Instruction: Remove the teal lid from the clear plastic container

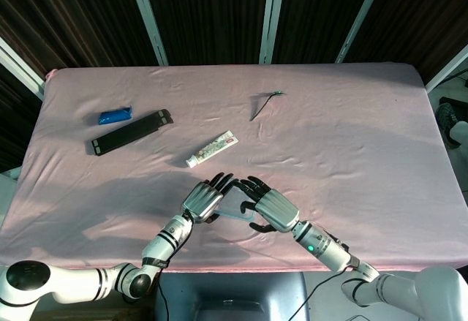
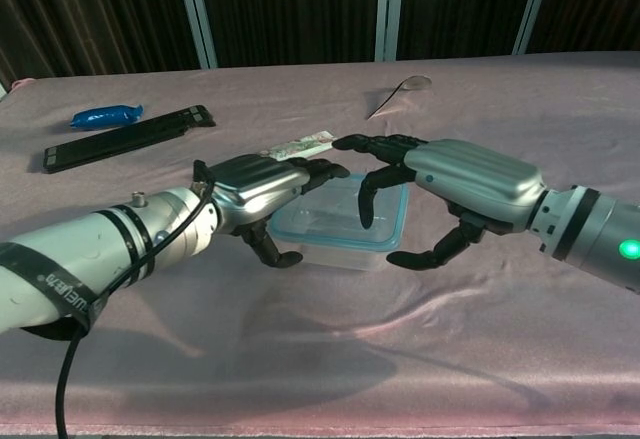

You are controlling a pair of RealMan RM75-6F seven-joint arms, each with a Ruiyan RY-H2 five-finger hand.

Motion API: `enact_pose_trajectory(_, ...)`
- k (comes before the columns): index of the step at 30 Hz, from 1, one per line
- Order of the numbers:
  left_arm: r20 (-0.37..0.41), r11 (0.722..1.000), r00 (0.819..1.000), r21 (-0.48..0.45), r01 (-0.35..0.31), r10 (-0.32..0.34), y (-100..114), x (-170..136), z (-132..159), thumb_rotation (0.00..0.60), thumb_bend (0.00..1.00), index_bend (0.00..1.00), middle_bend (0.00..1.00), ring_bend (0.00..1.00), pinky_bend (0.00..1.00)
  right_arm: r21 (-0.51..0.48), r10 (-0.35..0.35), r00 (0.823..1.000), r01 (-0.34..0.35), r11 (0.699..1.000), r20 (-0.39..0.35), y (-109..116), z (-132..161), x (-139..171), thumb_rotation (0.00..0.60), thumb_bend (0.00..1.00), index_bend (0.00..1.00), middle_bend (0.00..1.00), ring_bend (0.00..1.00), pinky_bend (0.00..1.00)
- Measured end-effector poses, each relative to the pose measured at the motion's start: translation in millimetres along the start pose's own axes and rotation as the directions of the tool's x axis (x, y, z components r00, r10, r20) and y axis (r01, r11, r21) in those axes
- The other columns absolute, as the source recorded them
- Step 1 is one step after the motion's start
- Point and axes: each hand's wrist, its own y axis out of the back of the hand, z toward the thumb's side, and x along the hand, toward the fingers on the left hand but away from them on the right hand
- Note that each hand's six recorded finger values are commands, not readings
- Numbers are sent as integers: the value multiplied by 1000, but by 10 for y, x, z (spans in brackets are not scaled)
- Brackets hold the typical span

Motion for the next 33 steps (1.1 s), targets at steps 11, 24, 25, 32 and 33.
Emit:
enact_pose_trajectory(11,6,1000,1000,8,2,-2,-26,-10,10,600,319,0,641,618,399,-7,-1,1000,1,1000,-1,-8,25,-42,600,395,607,75,0,0)
enact_pose_trajectory(24,9,1000,1000,21,5,-5,-60,-20,10,600,320,0,641,618,398,-21,-14,1000,14,1000,4,5,46,-97,600,395,617,82,0,0)
enact_pose_trajectory(25,10,1000,1000,23,6,-7,-66,-21,11,600,320,0,642,618,397,-22,-15,1000,15,1000,4,6,46,-99,600,395,617,82,0,0)
enact_pose_trajectory(32,17,999,1000,36,10,-11,-99,-25,23,600,319,0,642,619,395,-25,-23,1000,23,999,8,40,33,-97,600,395,617,82,0,0)
enact_pose_trajectory(33,17,999,1000,38,10,-11,-103,-25,25,600,319,0,642,619,394,-26,-24,1000,24,999,8,46,32,-96,600,395,617,82,0,0)
